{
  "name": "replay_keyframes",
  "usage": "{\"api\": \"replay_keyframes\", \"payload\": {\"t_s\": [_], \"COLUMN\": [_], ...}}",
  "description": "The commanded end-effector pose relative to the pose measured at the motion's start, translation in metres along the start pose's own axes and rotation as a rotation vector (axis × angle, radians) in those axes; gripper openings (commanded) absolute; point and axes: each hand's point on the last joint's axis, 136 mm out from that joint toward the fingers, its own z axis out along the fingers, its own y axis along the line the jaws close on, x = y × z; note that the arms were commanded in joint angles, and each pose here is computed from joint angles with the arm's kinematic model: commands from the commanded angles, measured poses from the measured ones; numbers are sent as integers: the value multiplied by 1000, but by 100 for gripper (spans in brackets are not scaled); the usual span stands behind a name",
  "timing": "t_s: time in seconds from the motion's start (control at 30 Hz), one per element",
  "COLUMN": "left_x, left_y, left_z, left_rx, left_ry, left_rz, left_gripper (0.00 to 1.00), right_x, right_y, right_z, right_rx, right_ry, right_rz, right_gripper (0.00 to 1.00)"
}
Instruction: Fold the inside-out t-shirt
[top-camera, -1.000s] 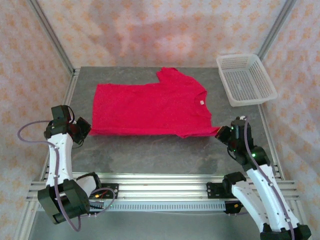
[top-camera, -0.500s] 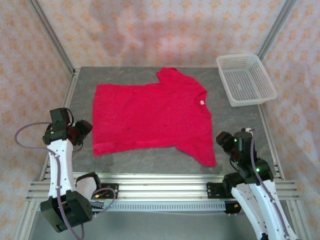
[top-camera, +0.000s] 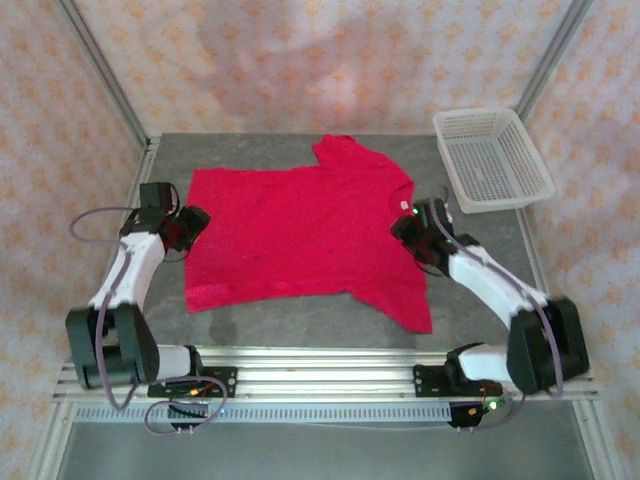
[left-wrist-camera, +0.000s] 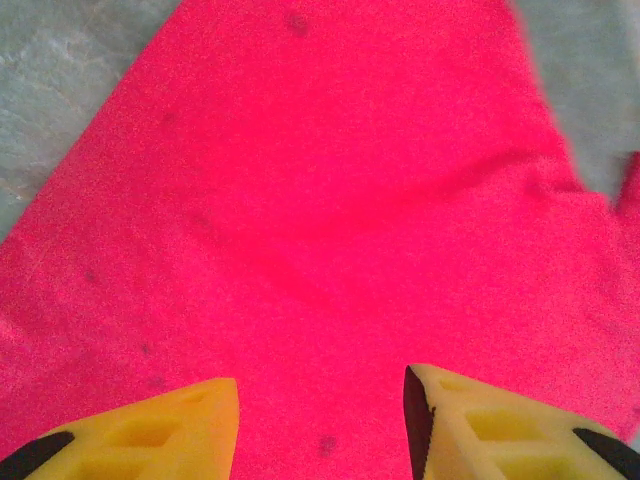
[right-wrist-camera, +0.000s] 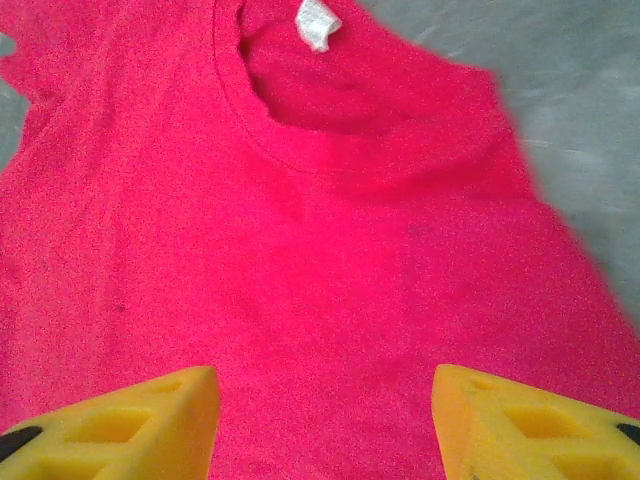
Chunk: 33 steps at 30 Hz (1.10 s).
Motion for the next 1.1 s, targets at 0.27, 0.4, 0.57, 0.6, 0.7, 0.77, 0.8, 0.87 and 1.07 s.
{"api": "replay_keyframes", "payload": {"t_s": [0.27, 0.4, 0.57, 0.6, 0.7, 0.77, 0.8, 0.87, 1.07], "left_x": [-63, -73, -85, -89, -98, -100, -103, -107, -110], "left_y": [-29, -23, -29, -32, -42, -52, -58, -72, -113], "left_z": [106, 158, 195, 200, 209, 211, 207, 195, 114], "left_rx": [-64, -130, -161, -162, -150, -131, -116, -87, -35], "left_ry": [13, 72, 120, 122, 122, 129, 126, 107, -4], "left_rz": [-44, -50, -46, -41, -28, -16, -5, 22, 121], "left_gripper": [46, 46, 46, 46, 46, 47, 48, 48, 49], "right_x": [-60, -74, -90, -96, -113, -125, -133, -146, -168], "right_y": [54, 40, 15, 13, 12, 17, 24, 44, 109], "right_z": [120, 162, 193, 196, 201, 200, 196, 184, 93], "right_rx": [4, 78, 187, 200, 212, 206, 189, 148, 6], "right_ry": [-30, 0, 19, 15, -5, -12, -17, -19, -40], "right_rz": [61, 107, 154, 157, 154, 145, 132, 94, -40], "right_gripper": [54, 51, 49, 48, 48, 48, 47, 47, 50]}}
